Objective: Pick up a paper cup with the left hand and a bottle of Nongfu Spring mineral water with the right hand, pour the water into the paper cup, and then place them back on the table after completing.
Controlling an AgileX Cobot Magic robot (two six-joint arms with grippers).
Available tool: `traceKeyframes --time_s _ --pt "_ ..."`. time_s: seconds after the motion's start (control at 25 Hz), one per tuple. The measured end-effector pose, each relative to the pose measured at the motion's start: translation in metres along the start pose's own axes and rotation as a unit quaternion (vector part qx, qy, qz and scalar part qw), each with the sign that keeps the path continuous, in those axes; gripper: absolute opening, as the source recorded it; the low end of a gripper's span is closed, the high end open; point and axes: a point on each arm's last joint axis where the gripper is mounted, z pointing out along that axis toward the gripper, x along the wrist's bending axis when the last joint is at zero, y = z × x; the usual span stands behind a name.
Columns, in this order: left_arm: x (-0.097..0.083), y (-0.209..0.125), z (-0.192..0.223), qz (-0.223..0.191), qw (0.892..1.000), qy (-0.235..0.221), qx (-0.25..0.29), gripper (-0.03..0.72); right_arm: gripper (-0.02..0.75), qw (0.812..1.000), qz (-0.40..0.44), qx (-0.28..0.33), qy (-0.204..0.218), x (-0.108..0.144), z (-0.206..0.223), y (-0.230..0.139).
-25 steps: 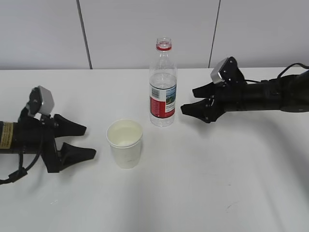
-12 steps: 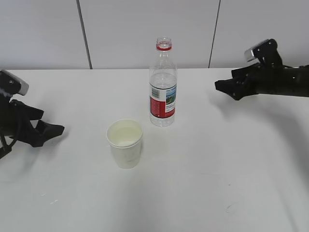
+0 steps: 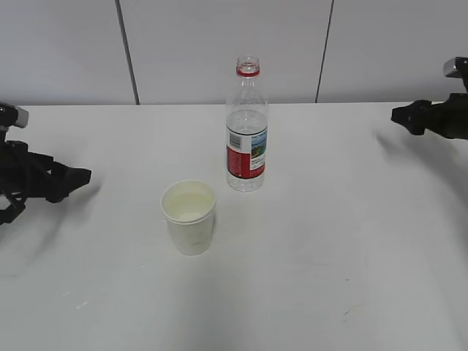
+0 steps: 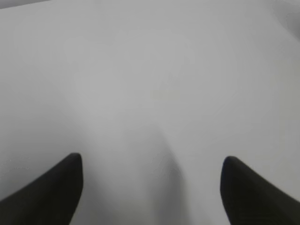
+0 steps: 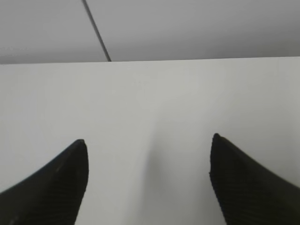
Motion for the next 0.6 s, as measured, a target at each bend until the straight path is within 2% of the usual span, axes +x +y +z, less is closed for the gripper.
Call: traceKeyframes --time_s 0.28,0.4,0.6 --pt "0.005 0.003 0.0 -0.047 0.998 0.029 -0.019 0.542 0.595 0.997 0.074 -0.021 -0.008 -0.007 0.0 0.015" --pt "0.005 0.002 -0.001 -0.042 0.999 0.029 -0.013 0.533 0.595 0.998 0.056 -0.015 -0.01 -0.008 0.0 0.019" --pt "0.005 0.007 -0.014 -0.026 0.997 0.055 0.044 0.503 0.594 1.0 0.028 0.007 -0.01 -0.009 0.001 0.018"
